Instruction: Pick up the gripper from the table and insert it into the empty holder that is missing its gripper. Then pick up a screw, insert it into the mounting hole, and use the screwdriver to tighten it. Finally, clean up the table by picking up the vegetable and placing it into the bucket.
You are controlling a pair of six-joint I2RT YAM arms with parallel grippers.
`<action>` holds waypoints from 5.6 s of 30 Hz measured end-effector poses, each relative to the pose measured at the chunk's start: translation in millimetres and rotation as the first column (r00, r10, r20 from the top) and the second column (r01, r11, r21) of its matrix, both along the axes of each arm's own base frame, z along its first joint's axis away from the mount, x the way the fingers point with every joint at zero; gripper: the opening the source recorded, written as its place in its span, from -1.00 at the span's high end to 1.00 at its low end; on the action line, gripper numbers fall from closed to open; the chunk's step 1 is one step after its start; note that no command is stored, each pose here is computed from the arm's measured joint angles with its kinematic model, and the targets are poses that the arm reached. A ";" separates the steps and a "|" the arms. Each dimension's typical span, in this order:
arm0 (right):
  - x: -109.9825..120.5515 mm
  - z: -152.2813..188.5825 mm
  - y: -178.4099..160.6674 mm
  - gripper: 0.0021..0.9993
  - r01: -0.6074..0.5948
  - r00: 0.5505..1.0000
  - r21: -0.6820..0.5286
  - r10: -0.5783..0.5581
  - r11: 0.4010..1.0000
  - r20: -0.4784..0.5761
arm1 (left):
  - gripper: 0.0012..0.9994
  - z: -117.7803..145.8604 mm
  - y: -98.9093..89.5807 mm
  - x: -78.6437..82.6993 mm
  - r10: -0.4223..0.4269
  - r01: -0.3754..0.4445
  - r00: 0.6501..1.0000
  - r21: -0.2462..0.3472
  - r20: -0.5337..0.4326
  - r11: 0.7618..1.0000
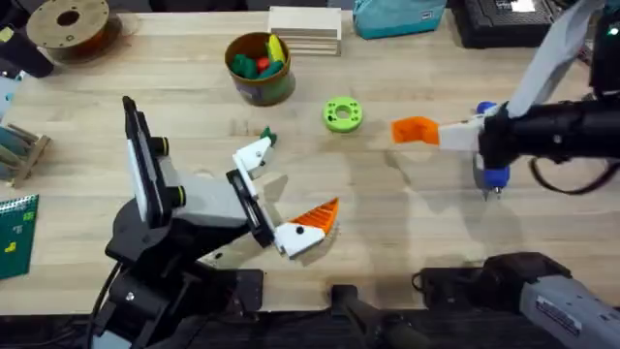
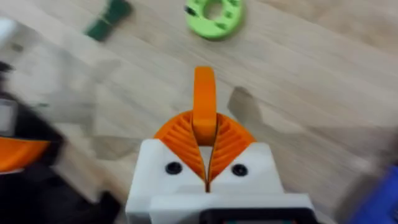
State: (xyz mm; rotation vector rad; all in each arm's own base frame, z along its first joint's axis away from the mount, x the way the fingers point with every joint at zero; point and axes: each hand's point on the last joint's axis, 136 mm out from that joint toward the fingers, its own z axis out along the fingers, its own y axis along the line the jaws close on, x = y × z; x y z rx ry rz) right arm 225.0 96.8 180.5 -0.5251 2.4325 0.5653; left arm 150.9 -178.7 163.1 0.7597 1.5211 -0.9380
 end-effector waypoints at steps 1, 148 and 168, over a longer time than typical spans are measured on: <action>3.3 -0.4 6.0 0.97 -0.003 1.000 0.068 0.003 0.998 -0.006 | -0.97 0.1 0.0 0.0 0.000 0.000 1.000 0.000 0.000 1.000; 159.9 -15.6 154.1 -0.62 0.137 0.911 0.360 0.025 0.923 -0.411 | -0.98 0.2 2.6 4.8 0.035 -0.035 0.999 -0.015 -0.031 0.999; 130.2 -90.0 138.9 0.14 -0.136 0.984 -0.435 0.069 0.890 -0.165 | -0.98 0.2 2.4 4.5 0.032 -0.033 0.999 -0.015 -0.031 0.999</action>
